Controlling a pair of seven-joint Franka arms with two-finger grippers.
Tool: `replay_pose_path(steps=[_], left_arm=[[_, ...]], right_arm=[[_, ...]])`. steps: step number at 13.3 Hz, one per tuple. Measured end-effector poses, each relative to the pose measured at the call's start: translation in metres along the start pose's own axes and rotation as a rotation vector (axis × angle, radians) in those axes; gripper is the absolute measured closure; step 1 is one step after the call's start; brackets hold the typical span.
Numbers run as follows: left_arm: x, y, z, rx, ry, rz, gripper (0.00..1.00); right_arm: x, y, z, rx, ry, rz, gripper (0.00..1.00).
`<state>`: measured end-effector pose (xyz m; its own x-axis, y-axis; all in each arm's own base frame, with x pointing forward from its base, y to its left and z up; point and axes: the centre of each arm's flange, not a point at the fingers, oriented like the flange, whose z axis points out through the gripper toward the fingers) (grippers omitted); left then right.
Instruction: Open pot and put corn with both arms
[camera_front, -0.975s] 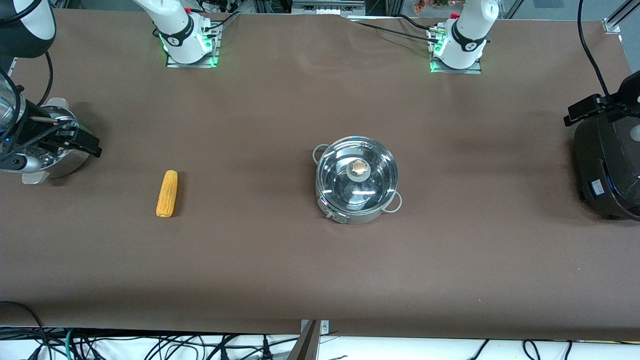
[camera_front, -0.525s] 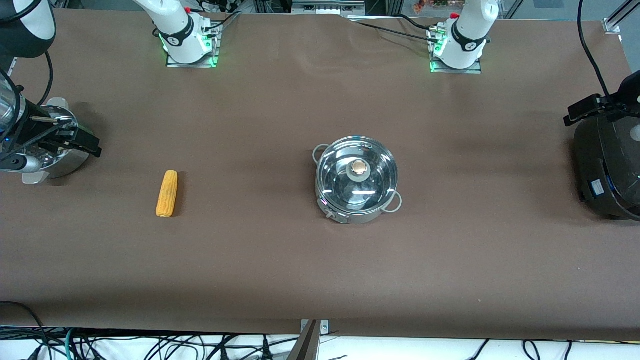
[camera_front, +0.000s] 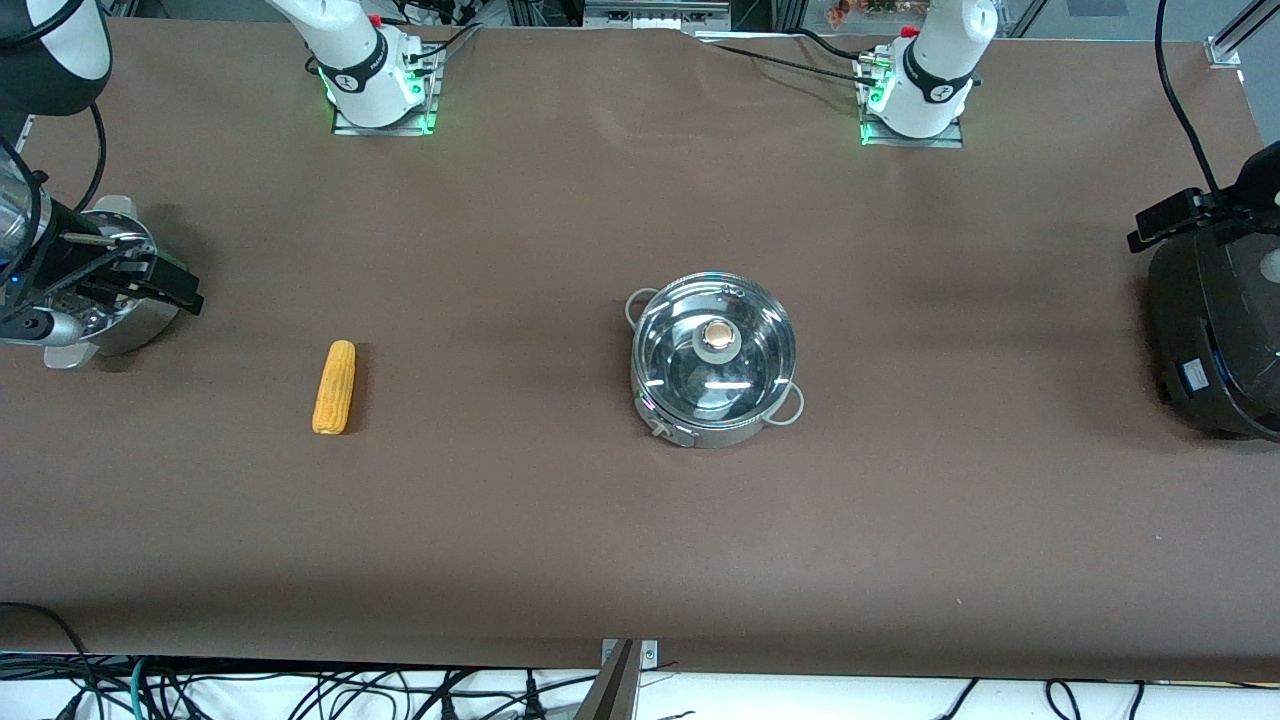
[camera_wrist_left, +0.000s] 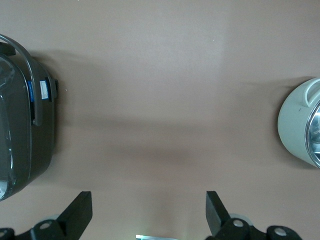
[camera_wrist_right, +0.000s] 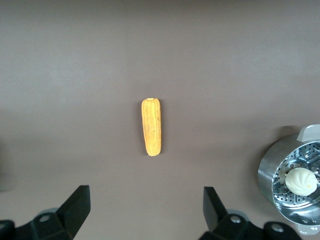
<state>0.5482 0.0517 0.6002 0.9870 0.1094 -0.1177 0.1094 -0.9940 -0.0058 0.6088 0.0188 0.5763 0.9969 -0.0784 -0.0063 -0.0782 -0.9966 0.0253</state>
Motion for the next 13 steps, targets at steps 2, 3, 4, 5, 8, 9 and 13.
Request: replay_pose_path(steps=[2,3,4,5,8,9,13], left_arm=[[0.0,0.0,0.0,0.0,0.0,0.0,0.0],[0.0,0.0,0.0,0.0,0.0,0.0,0.0],[0.0,0.0,0.0,0.0,0.0,0.0,0.0],[0.0,0.0,0.0,0.0,0.0,0.0,0.0],[0.0,0.0,0.0,0.0,0.0,0.0,0.0],[0.0,0.0,0.0,0.0,0.0,0.0,0.0],[0.003,0.0,0.002,0.0,0.002,0.0,0.0]], right_arm=[[0.0,0.001,0.0,-0.001,0.0,0.001,0.0],[0.0,0.001,0.0,-0.001,0.0,0.002,0.0],[0.0,0.002,0.0,-0.001,0.0,0.003,0.0],[0.0,0.002,0.0,-0.001,0.0,0.003,0.0],[0.0,0.002,0.0,-0.001,0.0,0.003,0.0],[0.001,0.002,0.001,-0.001,-0.001,0.003,0.0],[0.006,0.0,0.015,-0.004,-0.019,0.002,0.0]])
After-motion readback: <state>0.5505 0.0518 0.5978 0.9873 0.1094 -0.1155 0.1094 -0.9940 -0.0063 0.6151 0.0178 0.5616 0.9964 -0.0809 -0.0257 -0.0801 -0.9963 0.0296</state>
